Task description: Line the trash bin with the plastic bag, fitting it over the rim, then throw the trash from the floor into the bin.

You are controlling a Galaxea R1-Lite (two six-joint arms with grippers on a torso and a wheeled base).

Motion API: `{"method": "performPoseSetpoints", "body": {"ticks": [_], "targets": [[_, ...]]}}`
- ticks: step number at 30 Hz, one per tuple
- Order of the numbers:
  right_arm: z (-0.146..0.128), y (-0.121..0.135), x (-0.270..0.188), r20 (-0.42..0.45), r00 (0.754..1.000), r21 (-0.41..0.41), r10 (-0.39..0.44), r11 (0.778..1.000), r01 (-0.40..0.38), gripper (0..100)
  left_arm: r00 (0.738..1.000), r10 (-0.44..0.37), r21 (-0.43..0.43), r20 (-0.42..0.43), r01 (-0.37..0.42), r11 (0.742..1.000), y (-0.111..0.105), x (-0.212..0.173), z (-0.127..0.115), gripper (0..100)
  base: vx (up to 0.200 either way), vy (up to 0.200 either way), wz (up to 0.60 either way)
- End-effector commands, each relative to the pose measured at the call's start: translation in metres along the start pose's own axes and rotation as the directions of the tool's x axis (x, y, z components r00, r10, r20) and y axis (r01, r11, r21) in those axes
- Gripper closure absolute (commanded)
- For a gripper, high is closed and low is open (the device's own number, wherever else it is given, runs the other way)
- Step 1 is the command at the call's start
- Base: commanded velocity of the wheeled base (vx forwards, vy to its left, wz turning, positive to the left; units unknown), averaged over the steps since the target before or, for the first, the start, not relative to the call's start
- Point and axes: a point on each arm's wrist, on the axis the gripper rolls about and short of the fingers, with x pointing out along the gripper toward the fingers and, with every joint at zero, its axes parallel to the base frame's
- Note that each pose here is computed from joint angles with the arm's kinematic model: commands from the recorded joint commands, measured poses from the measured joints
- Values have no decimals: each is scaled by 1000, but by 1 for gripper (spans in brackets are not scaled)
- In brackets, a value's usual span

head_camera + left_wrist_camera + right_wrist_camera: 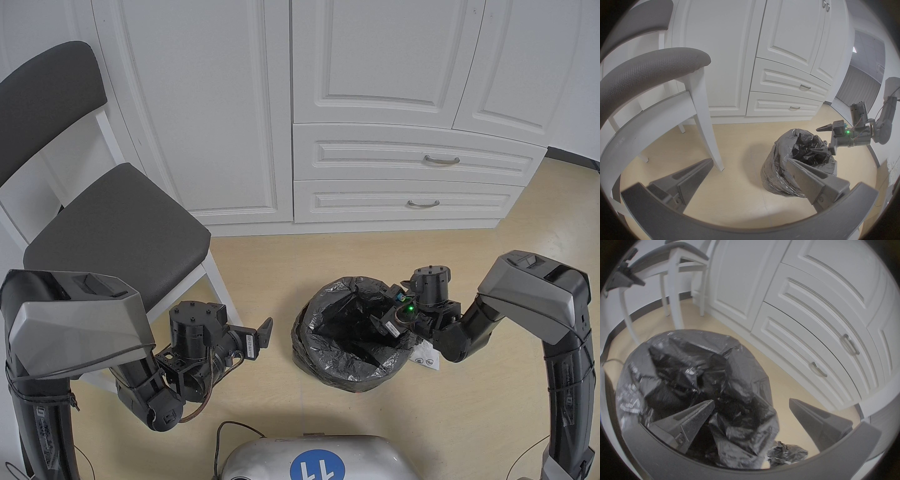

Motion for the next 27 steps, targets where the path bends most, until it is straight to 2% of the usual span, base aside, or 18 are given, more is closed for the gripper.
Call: {"method": "performPoseSetpoints", "body": {"ticks": [1,9,13,16,19,22,25,27], "targets": [[-12,-22,-17,-46,999,-103,19,994,-24,0,1000,0,0,-1,0,1000,0,-1,0,0,0,0,0],[-31,-30,-8,-95,995,-152,5,988,-20,0,1000,2,0,-5,-2,1000,0,-2,-1,0,0,0,0],[-32,-32,-7,-93,996,-164,1,986,-16,0,1000,-1,-1,4,1,1000,0,-2,-1,0,0,0,0],[-25,-31,-8,-62,998,-144,18,989,-27,0,1000,-3,-3,14,3,1000,0,-2,0,0,0,0,0],[-7,-22,-13,1,998,-47,60,997,-60,0,1000,0,-3,10,0,1000,1,-3,-1,0,0,0,0],[0,-13,-6,21,998,-4,64,998,-64,0,1000,0,-2,8,0,1000,1,-3,-1,0,0,0,0],[-3,-5,4,22,997,9,68,998,-68,0,1000,0,-2,7,0,1000,1,-3,-2,0,0,0,0],[-10,2,23,13,999,21,42,999,-42,0,1000,1,-2,8,-1,1000,1,-4,-1,0,0,0,0]]}}
